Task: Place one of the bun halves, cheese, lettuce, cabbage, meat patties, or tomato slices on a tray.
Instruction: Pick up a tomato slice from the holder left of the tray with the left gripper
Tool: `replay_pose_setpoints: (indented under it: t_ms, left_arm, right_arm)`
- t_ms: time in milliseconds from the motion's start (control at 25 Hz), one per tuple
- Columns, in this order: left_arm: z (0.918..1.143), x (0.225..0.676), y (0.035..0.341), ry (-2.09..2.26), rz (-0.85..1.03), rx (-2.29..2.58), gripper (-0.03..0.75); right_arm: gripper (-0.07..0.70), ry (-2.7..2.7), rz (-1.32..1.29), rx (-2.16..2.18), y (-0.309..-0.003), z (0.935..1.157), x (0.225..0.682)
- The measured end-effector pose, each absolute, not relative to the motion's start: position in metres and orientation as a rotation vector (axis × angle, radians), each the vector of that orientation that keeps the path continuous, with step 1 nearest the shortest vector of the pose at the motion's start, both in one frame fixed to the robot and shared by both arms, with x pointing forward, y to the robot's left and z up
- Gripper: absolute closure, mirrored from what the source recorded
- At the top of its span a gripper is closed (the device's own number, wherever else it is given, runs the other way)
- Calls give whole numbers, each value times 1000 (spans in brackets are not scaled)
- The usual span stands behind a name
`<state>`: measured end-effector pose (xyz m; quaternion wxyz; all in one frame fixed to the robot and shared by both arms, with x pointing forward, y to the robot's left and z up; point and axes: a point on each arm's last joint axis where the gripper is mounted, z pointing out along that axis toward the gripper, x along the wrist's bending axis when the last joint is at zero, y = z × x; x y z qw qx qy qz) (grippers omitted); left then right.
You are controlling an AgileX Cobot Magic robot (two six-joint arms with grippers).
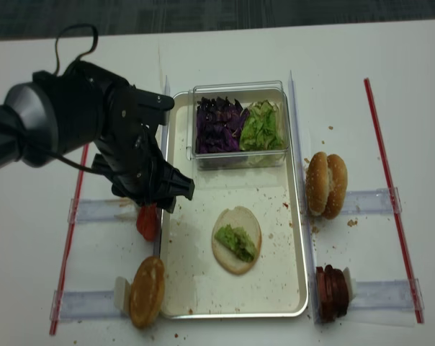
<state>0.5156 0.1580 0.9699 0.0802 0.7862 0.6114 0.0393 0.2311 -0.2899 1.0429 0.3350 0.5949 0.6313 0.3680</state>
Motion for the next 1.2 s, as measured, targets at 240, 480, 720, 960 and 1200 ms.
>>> replay_pose_setpoints:
  t_ms: [240, 480, 720, 960, 1200]
  left_arm:
    - [963, 517, 158, 1840, 111, 2373, 341]
    - [957, 518, 158, 1849, 105, 2394, 428]
    - [957, 519, 159, 1835, 132, 2416, 569]
    - [956, 520, 160, 1831, 140, 2424, 673]
    - [959, 519, 160, 1827, 146, 2420, 685]
  right_arm:
    - [41, 1647, 960, 1552, -290, 1043, 231]
    - [41, 1647, 960, 1552, -290, 1043, 231]
    - [41, 1647, 960, 1552, -290, 1043, 231]
    - [41, 1648, 959, 1550, -290, 1043, 231]
    - [41, 1649, 958, 1549, -290, 1043, 231]
